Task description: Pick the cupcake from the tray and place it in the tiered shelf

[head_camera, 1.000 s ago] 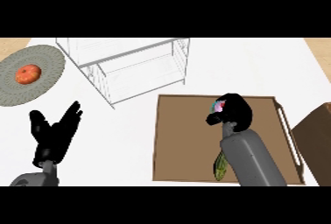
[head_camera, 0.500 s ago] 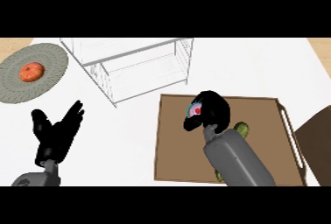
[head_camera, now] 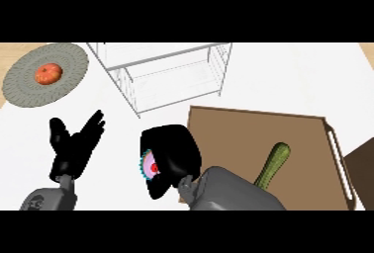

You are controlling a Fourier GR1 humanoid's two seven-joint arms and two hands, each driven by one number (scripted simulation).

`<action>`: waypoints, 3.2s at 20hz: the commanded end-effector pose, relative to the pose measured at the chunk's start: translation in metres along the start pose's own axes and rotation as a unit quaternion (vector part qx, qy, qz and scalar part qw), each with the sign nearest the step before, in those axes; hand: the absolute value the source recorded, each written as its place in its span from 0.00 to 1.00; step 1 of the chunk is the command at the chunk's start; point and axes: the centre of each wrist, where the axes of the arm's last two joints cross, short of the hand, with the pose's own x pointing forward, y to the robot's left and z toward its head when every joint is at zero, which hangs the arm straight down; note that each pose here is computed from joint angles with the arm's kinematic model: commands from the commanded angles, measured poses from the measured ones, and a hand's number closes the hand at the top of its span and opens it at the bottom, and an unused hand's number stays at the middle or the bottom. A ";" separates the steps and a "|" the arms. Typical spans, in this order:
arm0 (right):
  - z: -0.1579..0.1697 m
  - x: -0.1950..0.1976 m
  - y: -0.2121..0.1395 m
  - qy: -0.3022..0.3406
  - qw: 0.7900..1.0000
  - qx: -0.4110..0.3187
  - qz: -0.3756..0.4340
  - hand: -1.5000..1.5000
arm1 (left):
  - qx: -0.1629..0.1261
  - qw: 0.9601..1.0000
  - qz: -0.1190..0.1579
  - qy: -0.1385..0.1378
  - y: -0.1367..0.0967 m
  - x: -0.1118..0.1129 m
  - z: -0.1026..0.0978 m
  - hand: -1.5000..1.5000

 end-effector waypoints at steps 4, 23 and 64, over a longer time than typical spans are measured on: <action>0.057 0.082 -0.044 -0.114 0.991 -0.075 -0.017 1.00 | 0.021 0.999 0.010 0.026 0.000 -0.019 0.003 0.50; 0.031 0.140 -0.216 -0.056 0.970 -0.223 -0.074 1.00 | 0.034 0.999 0.020 0.022 0.009 -0.019 0.009 0.50; -0.117 0.071 -0.253 -0.075 0.974 -0.212 -0.019 1.00 | 0.025 1.000 0.009 0.010 0.007 -0.005 -0.007 0.50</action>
